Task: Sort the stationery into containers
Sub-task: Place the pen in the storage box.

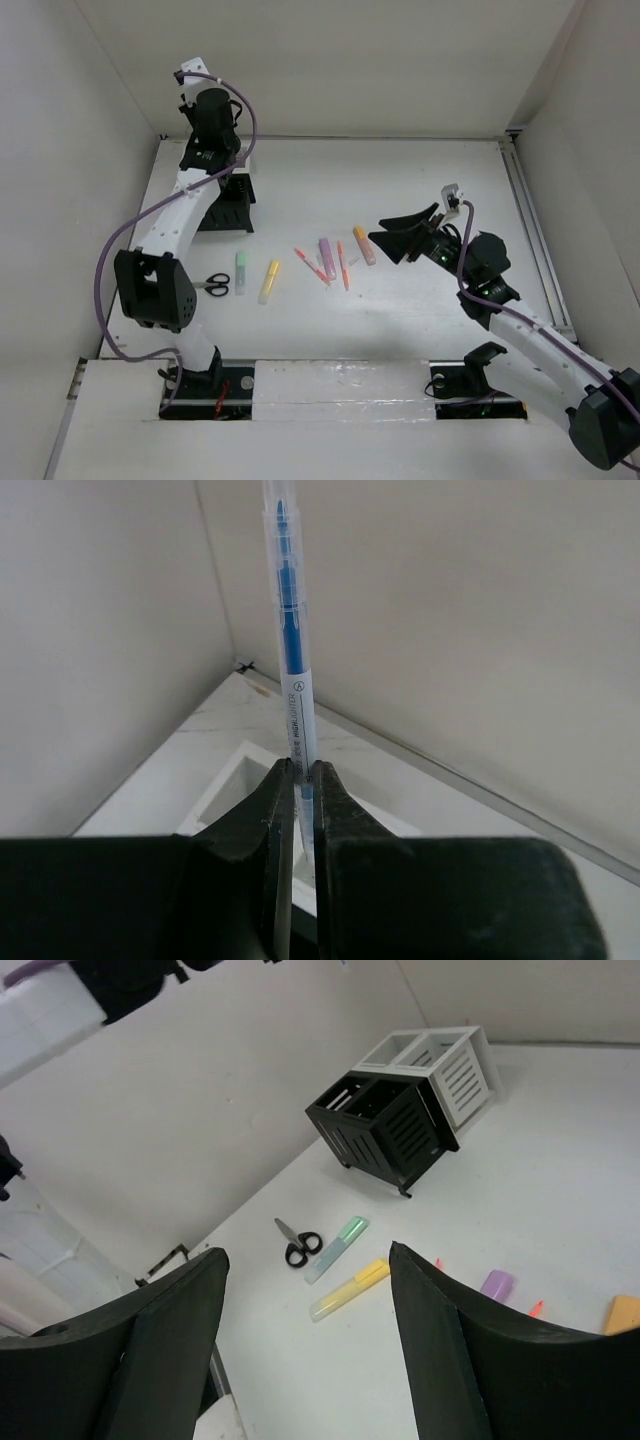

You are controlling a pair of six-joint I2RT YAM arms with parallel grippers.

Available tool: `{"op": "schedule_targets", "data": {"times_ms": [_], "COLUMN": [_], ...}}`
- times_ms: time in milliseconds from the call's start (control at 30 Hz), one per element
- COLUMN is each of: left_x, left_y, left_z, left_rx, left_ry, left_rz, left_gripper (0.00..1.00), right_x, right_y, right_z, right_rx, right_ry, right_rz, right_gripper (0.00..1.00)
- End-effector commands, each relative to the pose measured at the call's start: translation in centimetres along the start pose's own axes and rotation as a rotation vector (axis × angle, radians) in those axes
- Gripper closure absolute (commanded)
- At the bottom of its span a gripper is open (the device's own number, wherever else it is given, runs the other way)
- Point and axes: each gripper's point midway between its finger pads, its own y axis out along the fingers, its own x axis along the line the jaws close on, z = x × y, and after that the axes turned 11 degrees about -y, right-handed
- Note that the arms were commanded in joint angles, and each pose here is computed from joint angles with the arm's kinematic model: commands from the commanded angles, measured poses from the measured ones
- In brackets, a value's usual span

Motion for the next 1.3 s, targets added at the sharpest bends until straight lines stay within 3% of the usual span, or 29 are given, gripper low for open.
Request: {"op": "schedule_targets", "data": {"times_ms": [0, 400, 800, 1267], "left_x": [0.2, 4.5, 6.0, 8.1], "left_y": [2.2, 9.3, 10.4, 9.9], "left_z": [-3.5, 2.0, 9.8, 13.0], "left_rx": [-0.137, -0.1, -0.017, -0.006], "left_ry": [-0.004, -0.001, -0.025, -0.05], "left_rz": [-0.022, -0.069, -0.067, -0.116], "left_gripper": [1.0, 1.0, 1.0, 1.0], "right_x": [0.0, -0.4, -0.2, 0.2], "right_y": [0.0, -0.5, 0.3, -0.2], "right_z": [0.4, 3.4, 4.7, 5.0], "right_rx": [0.009, 0.065, 0.083, 0.091], "right_ry": [-0.024, -0.034, 0.0, 0.0], "right_rz": [-0.019, -0.026, -0.069, -0.086], "right_gripper": [0.28, 0.28, 0.28, 0.28]}}
